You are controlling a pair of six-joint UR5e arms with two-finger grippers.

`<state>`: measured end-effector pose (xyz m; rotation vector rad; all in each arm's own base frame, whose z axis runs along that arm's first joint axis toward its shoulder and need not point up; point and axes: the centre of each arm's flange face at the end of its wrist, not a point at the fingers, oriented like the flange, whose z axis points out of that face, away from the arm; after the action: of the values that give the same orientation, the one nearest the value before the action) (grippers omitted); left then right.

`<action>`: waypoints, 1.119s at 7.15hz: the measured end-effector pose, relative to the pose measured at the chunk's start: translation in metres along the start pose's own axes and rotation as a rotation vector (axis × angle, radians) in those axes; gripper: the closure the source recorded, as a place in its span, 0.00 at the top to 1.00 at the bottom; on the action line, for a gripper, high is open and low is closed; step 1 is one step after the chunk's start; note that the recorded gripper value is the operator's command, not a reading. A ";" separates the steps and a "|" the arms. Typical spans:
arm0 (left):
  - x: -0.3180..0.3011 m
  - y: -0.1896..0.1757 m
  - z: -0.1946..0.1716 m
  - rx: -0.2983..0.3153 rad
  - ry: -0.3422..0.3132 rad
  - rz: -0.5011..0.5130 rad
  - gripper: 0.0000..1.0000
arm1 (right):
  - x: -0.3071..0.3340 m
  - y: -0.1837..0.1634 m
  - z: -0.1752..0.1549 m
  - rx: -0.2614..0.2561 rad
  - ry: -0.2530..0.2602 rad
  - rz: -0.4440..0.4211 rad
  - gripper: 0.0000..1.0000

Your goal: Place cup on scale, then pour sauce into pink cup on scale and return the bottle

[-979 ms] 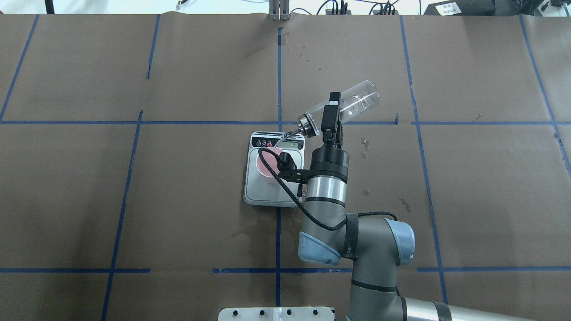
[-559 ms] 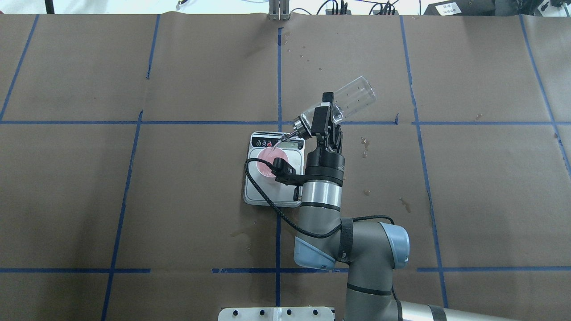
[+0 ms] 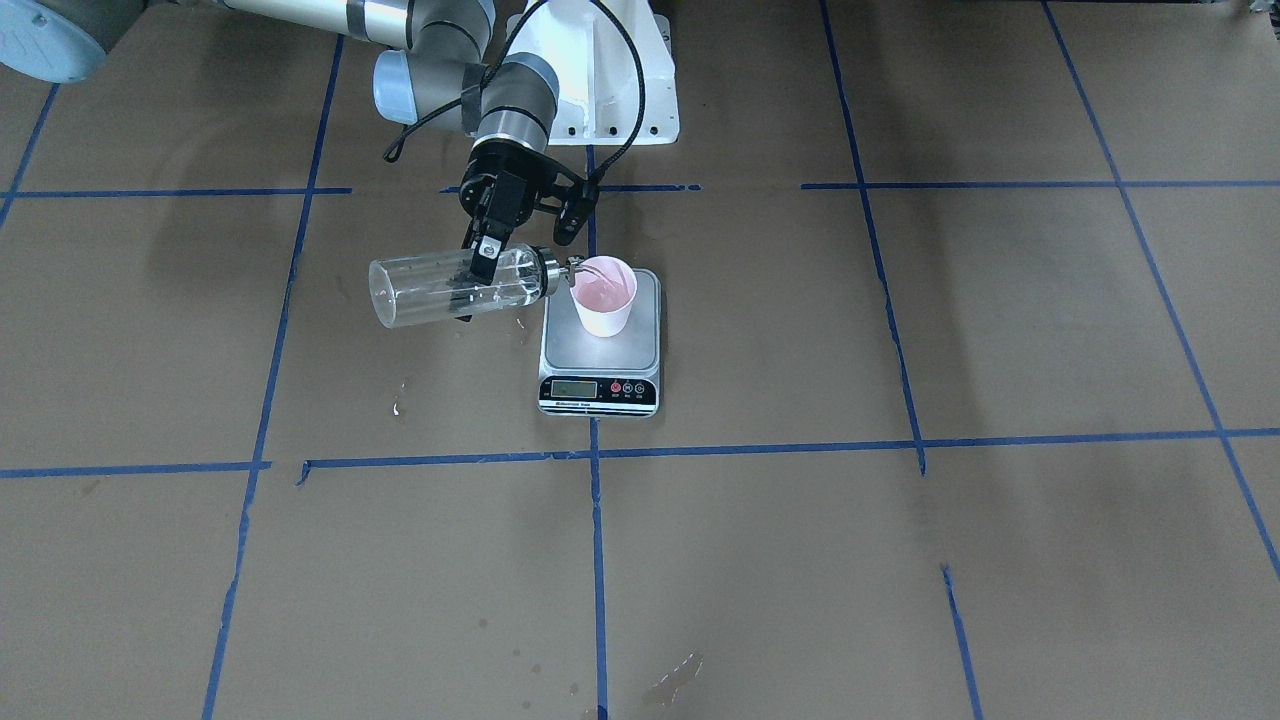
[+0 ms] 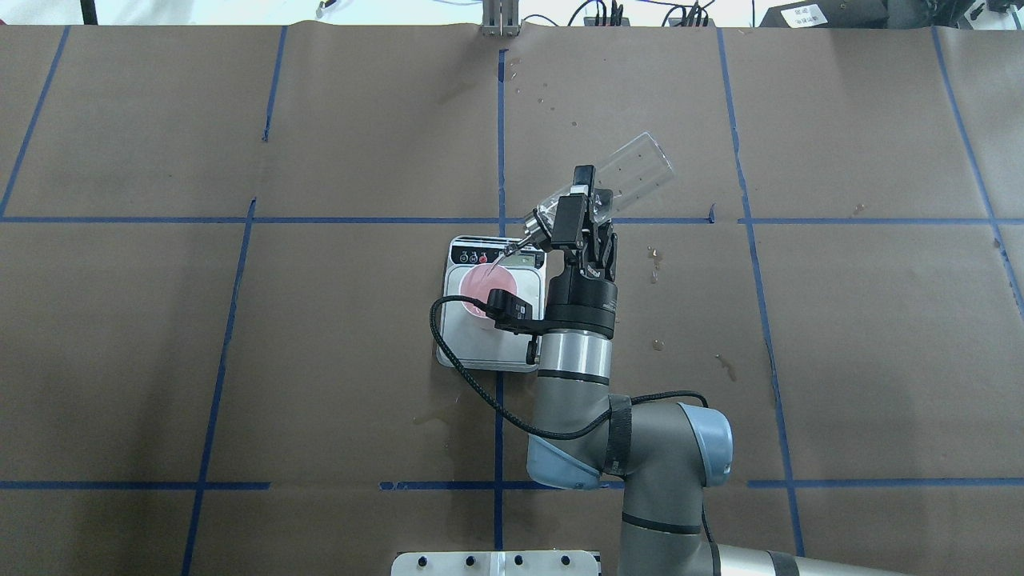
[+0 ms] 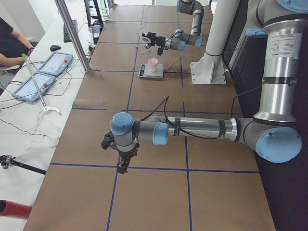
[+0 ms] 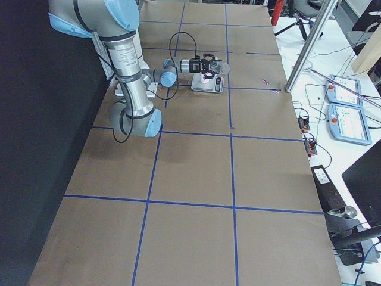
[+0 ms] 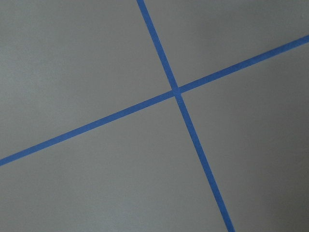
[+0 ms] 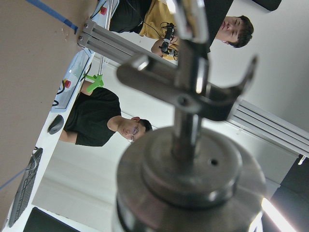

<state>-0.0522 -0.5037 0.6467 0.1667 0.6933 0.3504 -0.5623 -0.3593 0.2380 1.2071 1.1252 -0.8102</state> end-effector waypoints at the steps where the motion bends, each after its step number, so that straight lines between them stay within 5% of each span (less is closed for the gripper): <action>1: 0.000 -0.001 0.000 0.001 0.000 0.000 1.00 | 0.001 0.002 -0.002 -0.012 0.033 -0.036 0.00; 4: 0.000 -0.001 0.000 0.001 0.000 -0.002 1.00 | 0.002 0.005 -0.005 -0.039 0.095 -0.137 0.00; 8: 0.003 -0.003 -0.004 0.007 -0.001 0.001 1.00 | 0.003 0.006 -0.012 -0.029 0.081 -0.053 0.00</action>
<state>-0.0520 -0.5056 0.6414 0.1735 0.6936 0.3486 -0.5586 -0.3456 0.2375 1.1994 1.2355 -0.7885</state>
